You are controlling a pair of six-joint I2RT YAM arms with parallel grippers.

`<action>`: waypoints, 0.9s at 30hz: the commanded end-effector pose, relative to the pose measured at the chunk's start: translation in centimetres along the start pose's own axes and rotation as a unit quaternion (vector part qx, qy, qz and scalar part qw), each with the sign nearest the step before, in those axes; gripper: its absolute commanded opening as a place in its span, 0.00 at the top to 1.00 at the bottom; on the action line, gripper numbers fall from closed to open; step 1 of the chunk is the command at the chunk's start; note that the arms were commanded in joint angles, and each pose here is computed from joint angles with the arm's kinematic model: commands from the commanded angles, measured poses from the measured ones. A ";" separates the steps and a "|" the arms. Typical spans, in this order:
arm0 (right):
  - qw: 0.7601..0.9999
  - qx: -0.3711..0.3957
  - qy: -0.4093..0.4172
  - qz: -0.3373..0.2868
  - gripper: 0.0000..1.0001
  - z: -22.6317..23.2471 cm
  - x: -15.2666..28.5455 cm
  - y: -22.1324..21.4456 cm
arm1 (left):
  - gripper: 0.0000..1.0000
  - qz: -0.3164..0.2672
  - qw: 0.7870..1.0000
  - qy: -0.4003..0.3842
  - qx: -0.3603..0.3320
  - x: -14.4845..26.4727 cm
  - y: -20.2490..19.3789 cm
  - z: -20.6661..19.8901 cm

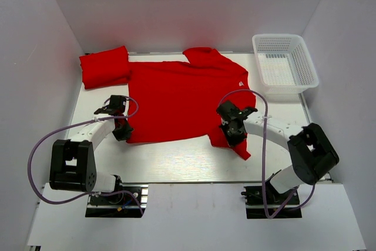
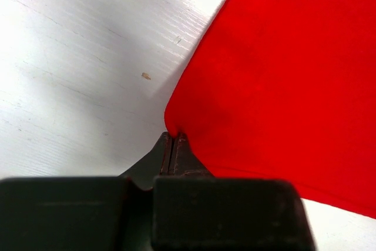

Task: Fold and stack the t-shirts
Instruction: Grap the side of the flattened tshirt closest away from the robot with both arms

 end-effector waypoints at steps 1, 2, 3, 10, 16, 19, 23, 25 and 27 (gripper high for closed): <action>0.996 0.018 0.017 -0.089 1.00 0.3 3.6 3.2 | 1.00 -0.021 1.000 -0.012 0.010 1.1 0.9 -0.3; 0.992 0.022 0.024 -0.119 1.00 0.3 5.0 3.8 | 1.00 -0.021 1.000 -0.012 0.006 1.1 0.9 -0.2; 0.989 0.036 0.032 -0.143 1.00 0.4 5.7 4.5 | 1.00 -0.022 1.000 -0.020 0.006 1.3 1.2 -0.6; 0.965 0.083 0.021 -0.246 1.00 0.0 8.1 8.4 | 1.00 -0.051 0.996 -0.079 0.007 2.1 3.1 -2.8; 0.952 0.121 -0.083 -0.269 1.00 -2.0 8.3 13.1 | 1.00 -0.103 0.992 -0.063 0.020 3.4 7.0 -4.0; 0.943 0.117 -0.145 -0.277 1.00 -3.5 8.6 15.3 | 1.00 -0.121 0.991 -0.057 0.024 3.1 8.7 -4.8; 0.935 0.110 -0.176 -0.289 1.00 -4.9 9.0 17.6 | 1.00 -0.129 0.991 -0.039 0.026 2.4 10.8 -6.0; 0.936 0.103 -0.187 -0.280 1.00 -5.7 8.5 18.3 | 1.00 -0.128 0.991 -0.030 0.034 1.7 11.8 -6.3; 0.935 0.093 -0.196 -0.281 1.00 -6.3 8.6 19.1 | 1.00 -0.129 0.990 -0.022 0.043 1.2 12.4 -6.3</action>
Point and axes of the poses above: each gripper's point midway between its finger pads, its own x axis back along the fingers, its own z axis along the line the jaws close on, y = z × x, the point moved 6 cm from there along x, back along the fingers, and after that the axes turned 3 degrees about x, right-handed, at the moved point
